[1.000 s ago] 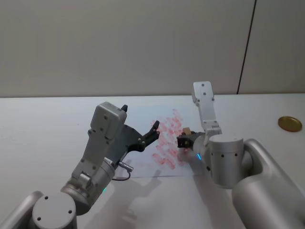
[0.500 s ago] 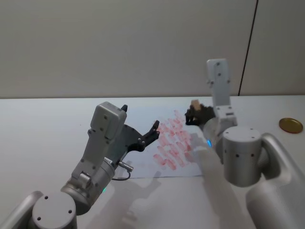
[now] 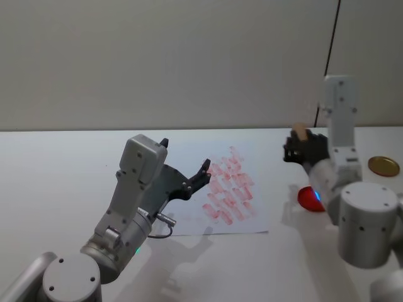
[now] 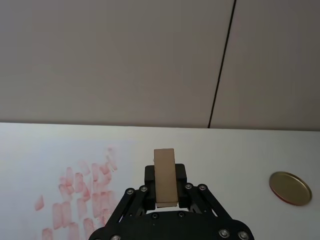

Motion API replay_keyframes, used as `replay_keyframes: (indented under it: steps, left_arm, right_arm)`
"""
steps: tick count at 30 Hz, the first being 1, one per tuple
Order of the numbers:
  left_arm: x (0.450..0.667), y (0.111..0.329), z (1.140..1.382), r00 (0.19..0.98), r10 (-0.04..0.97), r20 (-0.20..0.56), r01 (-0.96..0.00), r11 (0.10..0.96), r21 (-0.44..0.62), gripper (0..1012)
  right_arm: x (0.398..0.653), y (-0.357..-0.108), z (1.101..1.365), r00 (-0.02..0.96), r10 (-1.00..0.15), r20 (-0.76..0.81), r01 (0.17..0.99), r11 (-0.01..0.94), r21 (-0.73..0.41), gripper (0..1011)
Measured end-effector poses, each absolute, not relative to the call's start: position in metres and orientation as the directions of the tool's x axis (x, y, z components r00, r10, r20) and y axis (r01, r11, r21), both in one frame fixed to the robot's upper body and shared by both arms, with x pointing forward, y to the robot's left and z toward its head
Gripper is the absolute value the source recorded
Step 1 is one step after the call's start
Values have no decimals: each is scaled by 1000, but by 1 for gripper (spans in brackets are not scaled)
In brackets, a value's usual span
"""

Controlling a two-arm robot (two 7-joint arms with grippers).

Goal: Use the one hand to pick up the stamp and affix it onto the A4 paper.

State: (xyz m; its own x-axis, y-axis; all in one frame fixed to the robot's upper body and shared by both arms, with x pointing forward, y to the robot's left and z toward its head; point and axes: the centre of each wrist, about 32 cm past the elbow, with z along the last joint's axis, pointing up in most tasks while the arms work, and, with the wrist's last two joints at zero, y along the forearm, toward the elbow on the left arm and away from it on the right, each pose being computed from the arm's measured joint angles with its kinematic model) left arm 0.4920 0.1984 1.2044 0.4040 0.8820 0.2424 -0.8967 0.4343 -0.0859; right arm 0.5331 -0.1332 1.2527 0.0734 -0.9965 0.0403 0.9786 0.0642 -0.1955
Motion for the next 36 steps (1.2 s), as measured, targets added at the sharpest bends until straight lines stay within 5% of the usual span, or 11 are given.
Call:
replay_keyframes:
  steps: [16, 36]
  left_arm:
    - [492, 198, 1204, 404, 882, 242, -897, 434, -86, 993]
    - [492, 198, 1204, 404, 882, 242, -897, 434, -86, 993]
  right_arm:
    - [515, -166, 1228, 13, -999, 30, 953, 3, -303, 219]
    - [534, -180, 1201, -11, -1000, 11, 922, -14, -387, 219]
